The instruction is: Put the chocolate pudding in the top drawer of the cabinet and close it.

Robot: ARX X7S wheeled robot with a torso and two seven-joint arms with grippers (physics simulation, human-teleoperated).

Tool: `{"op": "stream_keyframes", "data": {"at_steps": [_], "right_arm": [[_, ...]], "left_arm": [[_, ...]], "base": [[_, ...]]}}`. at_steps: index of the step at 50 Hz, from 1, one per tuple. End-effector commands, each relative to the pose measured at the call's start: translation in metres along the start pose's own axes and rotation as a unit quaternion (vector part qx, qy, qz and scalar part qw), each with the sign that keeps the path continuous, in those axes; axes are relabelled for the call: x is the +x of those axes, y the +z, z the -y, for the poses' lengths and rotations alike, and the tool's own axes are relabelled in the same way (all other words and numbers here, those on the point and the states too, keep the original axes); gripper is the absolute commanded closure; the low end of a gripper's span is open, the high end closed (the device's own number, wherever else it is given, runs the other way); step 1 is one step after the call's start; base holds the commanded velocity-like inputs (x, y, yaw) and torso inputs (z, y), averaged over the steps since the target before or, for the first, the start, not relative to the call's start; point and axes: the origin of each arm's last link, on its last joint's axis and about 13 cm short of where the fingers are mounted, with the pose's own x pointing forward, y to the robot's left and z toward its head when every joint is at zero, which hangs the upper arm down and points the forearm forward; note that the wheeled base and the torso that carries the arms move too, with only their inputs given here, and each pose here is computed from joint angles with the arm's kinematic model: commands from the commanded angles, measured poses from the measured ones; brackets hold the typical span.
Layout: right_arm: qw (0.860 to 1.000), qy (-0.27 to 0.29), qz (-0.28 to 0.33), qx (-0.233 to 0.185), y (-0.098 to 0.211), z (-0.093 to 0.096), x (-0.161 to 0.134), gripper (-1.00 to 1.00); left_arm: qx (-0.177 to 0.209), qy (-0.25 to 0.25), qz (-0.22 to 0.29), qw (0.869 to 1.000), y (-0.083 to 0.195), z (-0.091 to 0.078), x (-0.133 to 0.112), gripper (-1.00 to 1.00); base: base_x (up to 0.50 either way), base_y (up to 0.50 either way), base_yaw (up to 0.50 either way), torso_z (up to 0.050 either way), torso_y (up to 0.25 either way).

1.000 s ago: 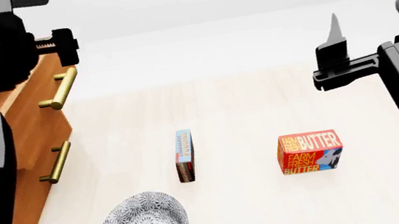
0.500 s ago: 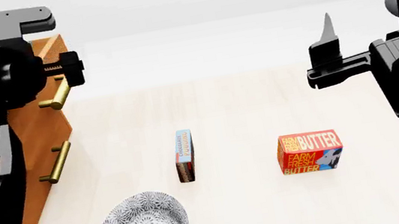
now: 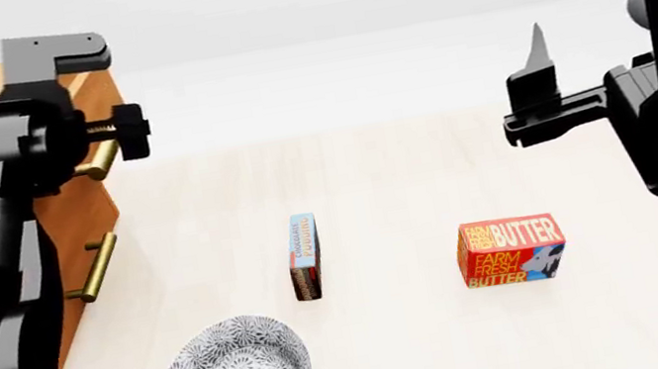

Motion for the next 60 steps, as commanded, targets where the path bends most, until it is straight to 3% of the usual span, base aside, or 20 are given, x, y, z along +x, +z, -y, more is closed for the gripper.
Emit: {"op": "stream_keyframes", "data": {"at_steps": [1, 34, 60], "right_arm": [[1.0, 0.001, 0.0, -0.002, 0.0, -0.001, -0.001, -1.0], [1.0, -0.006, 0.002, -0.005, 0.003, 0.002, -0.001, -1.0], [1.0, -0.003, 0.004, -0.005, 0.004, 0.001, -0.002, -1.0]], "left_arm": [[-0.024, -0.07, -0.015, 0.997, -0.013, 0.017, 0.001, -1.0], [-0.06, -0.203, -0.029, 0.977, -0.022, 0.037, -0.023, -1.0], [-0.01, -0.271, -0.011, 0.963, -0.028, 0.06, -0.058, -1.0]], "base": [[0.0, 0.0, 0.0, 0.0, 0.0], [0.0, 0.0, 0.0, 0.0, -0.002], [0.0, 0.0, 0.0, 0.0, 0.0]]}}
